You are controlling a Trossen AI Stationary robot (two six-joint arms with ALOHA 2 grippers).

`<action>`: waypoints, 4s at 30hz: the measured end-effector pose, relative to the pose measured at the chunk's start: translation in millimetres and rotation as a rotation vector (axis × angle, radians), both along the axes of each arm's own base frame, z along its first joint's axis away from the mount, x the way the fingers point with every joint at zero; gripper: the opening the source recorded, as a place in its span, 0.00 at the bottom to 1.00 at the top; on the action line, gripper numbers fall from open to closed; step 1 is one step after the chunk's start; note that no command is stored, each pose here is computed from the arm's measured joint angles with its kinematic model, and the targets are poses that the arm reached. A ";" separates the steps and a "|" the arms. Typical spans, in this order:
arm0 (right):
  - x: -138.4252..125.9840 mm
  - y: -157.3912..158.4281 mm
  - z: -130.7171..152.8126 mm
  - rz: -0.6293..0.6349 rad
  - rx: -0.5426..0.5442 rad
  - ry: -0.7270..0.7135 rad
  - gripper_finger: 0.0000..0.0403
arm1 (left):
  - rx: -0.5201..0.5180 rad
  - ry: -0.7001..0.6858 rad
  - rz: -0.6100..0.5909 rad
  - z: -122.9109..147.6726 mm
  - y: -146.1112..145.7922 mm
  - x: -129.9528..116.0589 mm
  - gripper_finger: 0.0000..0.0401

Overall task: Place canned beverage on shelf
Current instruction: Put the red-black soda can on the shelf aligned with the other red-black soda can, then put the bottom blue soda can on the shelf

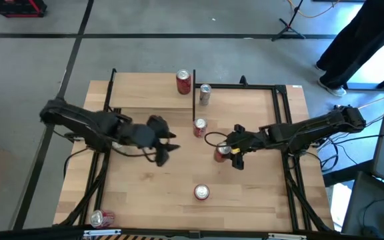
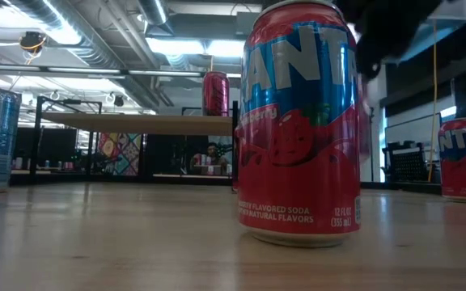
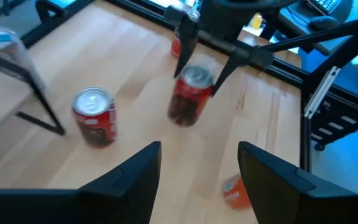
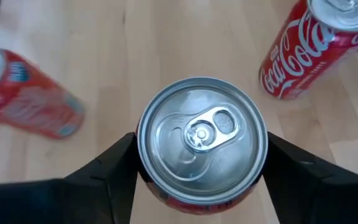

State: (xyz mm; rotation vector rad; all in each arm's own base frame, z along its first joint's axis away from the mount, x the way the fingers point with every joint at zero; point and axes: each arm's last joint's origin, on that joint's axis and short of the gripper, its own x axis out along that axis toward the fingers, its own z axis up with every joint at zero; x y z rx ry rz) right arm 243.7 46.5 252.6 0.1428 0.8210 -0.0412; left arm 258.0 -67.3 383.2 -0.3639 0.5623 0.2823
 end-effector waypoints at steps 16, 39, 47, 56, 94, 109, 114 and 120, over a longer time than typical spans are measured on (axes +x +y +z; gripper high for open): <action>59.1 -58.5 140.5 -0.260 -0.032 -0.240 0.64 | 0.223 -0.036 -0.109 37.7 25.0 -77.6 0.52; 165.2 -169.6 109.0 -0.417 -0.071 -0.136 0.64 | 0.279 -0.027 -0.083 39.1 28.1 -83.1 0.52; 176.1 -172.8 93.2 -0.411 -0.094 -0.105 0.64 | 0.292 -0.028 -0.069 39.2 28.6 -83.1 0.52; 177.3 -175.8 91.0 -0.408 -0.125 -0.100 0.64 | 0.292 -0.030 -0.069 39.4 28.6 -83.0 0.52; 97.8 -64.9 146.2 -0.205 -0.184 0.047 0.98 | 0.006 0.310 0.097 10.6 37.4 -108.7 0.76; 99.7 -61.6 83.9 -0.192 -0.105 0.235 0.98 | -0.031 0.783 -0.121 -51.2 34.0 -124.8 0.79; 99.6 -61.6 81.7 -0.194 -0.103 0.240 0.98 | -0.053 0.879 -0.134 -73.8 38.6 -136.7 0.78; 101.7 -61.7 82.9 -0.195 -0.102 0.216 0.98 | -0.094 0.939 -0.156 -96.5 45.7 -139.7 0.78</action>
